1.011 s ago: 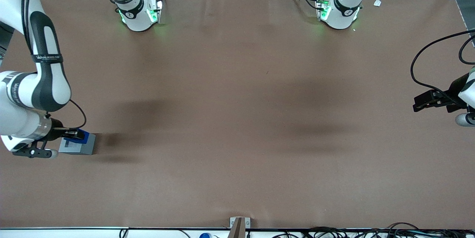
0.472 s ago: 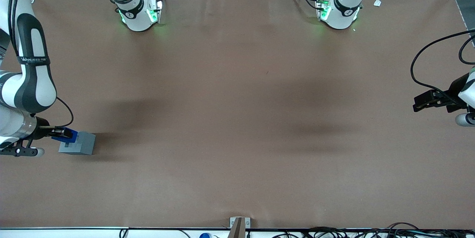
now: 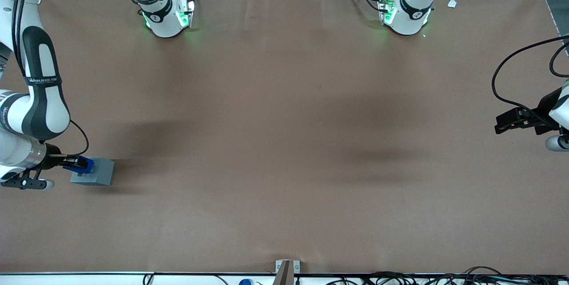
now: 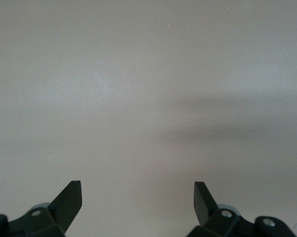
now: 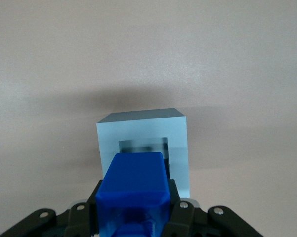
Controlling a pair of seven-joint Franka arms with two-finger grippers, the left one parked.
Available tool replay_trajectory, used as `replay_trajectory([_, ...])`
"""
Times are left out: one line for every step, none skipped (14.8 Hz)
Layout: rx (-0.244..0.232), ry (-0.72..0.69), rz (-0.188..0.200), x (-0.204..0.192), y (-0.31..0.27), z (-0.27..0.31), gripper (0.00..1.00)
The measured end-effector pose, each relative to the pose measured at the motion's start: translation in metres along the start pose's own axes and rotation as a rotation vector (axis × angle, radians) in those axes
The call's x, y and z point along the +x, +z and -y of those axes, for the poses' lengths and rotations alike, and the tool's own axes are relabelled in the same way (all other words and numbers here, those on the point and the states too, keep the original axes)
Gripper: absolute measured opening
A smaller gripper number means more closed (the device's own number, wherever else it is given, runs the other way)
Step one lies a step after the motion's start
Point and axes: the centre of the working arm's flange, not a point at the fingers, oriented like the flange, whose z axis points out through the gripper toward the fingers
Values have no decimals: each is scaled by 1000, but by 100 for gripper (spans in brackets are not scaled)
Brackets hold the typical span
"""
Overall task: Insert blue part into gray base with right arm
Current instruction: 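Lower the blue block into the gray base's hole, pressing down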
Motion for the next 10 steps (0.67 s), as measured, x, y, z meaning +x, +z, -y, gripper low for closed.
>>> replay_trajectory([0, 0, 0, 0, 0, 0, 51])
replay_trajectory([0, 0, 1, 0, 1, 0, 51])
replay_trajectory([0, 0, 1, 0, 2, 0, 51])
replay_trajectory([0, 0, 2, 1, 2, 0, 51])
replay_trajectory([0, 0, 2, 1, 3, 0, 51])
replay_trajectory([-1, 0, 2, 2, 4, 0, 51])
replay_trajectory([-1, -1, 2, 3, 5, 0, 51])
replay_trajectory([-1, -1, 2, 4, 6, 0, 51])
replay_trajectory([-1, -1, 2, 5, 7, 0, 51])
replay_trajectory([-1, -2, 2, 5, 7, 0, 51])
